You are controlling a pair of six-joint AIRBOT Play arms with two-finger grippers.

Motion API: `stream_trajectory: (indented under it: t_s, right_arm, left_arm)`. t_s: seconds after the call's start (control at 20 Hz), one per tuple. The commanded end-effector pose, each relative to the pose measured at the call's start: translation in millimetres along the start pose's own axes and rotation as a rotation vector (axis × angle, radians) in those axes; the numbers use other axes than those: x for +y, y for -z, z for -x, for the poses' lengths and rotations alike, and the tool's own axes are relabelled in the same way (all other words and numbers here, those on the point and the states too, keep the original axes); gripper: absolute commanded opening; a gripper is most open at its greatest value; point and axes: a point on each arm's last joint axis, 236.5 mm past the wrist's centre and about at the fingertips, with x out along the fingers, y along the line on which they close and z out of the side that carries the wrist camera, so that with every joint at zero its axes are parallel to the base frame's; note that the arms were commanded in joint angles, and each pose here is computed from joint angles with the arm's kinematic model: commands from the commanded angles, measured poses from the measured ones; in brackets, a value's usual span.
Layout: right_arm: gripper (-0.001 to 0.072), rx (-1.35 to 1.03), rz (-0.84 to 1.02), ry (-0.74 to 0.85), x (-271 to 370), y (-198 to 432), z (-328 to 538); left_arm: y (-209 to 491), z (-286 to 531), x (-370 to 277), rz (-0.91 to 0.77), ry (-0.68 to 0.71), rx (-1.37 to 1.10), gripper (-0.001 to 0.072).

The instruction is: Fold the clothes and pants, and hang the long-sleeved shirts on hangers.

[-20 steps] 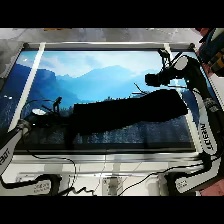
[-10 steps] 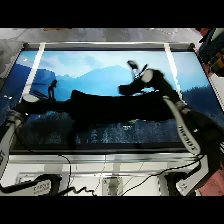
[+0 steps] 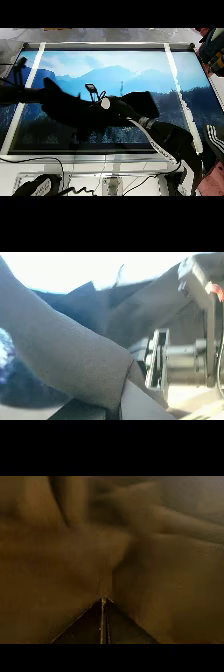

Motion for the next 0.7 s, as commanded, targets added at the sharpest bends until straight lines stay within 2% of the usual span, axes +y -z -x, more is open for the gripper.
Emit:
stream_trajectory:
  t_s: [0.0,0.15,0.35,0.65]
  right_arm:
    - [0.0023,-0.019,0.054,0.059,-16.5,-11.2,10.0]
    - [0.0023,0.015,0.004,0.159,-84.6,-29.2,57.7]
    - [0.0024,-0.008,-0.12,0.301,-184.3,-52.6,155.3]
    - [0.0023,-0.195,-0.279,0.424,-271.7,-73.1,312.5]
  left_arm:
    - [-7.7,11.0,-4.9,-0.011,-0.012,-0.041,0.0012]
    - [-10.8,-26.4,-33.6,-0.014,0.087,-0.015,0.0011]
    - [-5.2,-114.8,-114.9,0.007,0.282,0.02,0.0011]
    - [40.7,-238.1,-252.8,-0.043,0.408,0.036,0.001]
